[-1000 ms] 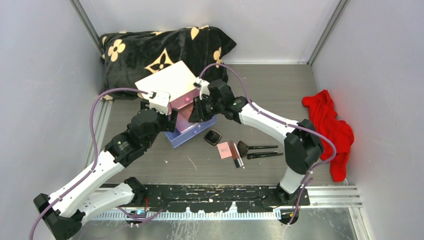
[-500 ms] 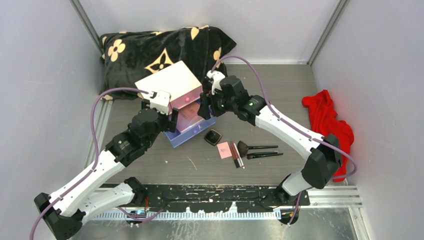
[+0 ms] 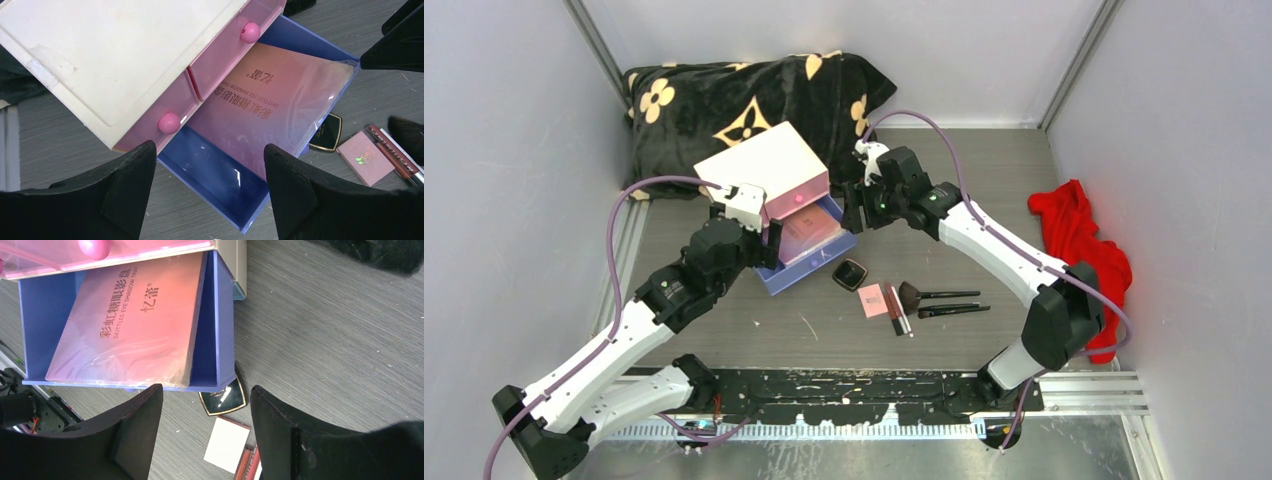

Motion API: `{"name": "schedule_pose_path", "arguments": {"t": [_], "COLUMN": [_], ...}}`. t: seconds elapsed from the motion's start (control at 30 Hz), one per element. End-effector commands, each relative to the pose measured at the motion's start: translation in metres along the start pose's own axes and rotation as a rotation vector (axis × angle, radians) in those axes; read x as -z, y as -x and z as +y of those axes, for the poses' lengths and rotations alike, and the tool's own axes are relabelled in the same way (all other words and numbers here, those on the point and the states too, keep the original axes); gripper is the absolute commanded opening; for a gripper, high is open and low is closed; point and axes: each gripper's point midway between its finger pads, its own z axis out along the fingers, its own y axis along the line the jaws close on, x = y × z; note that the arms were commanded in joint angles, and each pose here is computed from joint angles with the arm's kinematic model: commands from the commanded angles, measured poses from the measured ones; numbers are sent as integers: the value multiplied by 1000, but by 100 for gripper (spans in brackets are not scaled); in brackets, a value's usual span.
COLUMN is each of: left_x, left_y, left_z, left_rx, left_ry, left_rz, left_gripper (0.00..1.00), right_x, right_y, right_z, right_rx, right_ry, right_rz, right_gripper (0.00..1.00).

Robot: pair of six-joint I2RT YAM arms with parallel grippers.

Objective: Organize the makeup
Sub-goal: Pick up the makeup from the drawer.

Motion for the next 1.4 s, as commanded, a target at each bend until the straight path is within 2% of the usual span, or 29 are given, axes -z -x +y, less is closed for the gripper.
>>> {"name": "schedule_pose_path", "arguments": {"t": [0.0, 0.2, 0.53, 0.9, 1.37], "left_x": [1, -2, -1, 6, 12], "left_y": [14, 11, 12, 13, 24], "left_z": [0, 0, 2, 7, 13], "left_rx": [35, 33, 33, 42, 29], "left_ry": [-3, 0, 7, 18, 33], "left_rz": [-46, -43, -53, -67, -81], "left_gripper": [79, 79, 79, 79, 79], "right_x": [-1, 0, 7, -16, -20], "right_y": [6, 5, 17, 9, 28], "right_z": [11, 24, 34, 44, 53], "right_rx": [13, 16, 28, -10, -31], "right_ry": [55, 112, 135, 199, 211], "right_rz": [-1, 21, 5, 66, 115], "right_gripper": [68, 63, 62, 61, 61]}}
